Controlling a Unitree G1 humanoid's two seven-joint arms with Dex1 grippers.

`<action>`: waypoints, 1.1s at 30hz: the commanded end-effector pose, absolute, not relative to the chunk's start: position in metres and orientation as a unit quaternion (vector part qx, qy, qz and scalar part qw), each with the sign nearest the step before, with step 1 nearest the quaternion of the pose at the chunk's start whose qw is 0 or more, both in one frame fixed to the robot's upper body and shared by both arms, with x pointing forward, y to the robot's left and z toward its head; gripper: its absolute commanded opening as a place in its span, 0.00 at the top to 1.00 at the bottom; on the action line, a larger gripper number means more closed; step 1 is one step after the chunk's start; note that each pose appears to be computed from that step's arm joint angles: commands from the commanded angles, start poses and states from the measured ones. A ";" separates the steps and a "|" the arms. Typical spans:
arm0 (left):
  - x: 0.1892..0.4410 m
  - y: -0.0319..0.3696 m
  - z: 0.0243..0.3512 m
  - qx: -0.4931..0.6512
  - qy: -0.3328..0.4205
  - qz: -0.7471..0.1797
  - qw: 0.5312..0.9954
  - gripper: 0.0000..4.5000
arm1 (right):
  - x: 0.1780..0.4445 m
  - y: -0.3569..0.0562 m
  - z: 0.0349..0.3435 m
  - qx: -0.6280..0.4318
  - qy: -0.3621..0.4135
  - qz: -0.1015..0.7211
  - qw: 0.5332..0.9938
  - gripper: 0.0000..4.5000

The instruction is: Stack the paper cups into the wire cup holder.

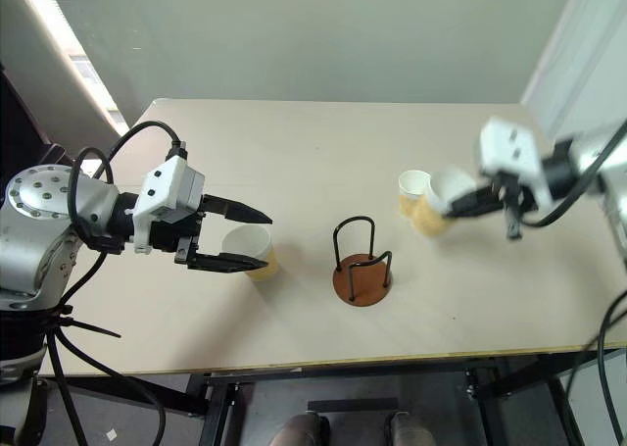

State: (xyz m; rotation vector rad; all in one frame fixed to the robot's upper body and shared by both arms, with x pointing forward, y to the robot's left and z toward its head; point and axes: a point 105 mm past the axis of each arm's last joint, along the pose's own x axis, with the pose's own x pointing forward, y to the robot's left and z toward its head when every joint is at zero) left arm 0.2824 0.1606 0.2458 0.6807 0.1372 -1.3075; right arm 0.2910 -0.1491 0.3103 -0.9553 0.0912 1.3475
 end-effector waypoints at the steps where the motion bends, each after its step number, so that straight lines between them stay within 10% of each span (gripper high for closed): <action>1: 0.283 0.157 0.249 0.316 0.047 -0.593 0.739 0.23 | 0.279 -0.122 0.313 -0.450 0.011 0.654 0.608 1.00; 26: 0.272 0.149 0.246 0.316 0.044 -0.593 0.739 0.23 | 0.302 -0.076 0.269 -0.524 0.017 0.704 0.480 1.00; 33: 0.273 0.146 0.245 0.316 0.041 -0.595 0.737 0.23 | 0.303 -0.075 0.273 -0.528 0.010 0.698 0.484 0.50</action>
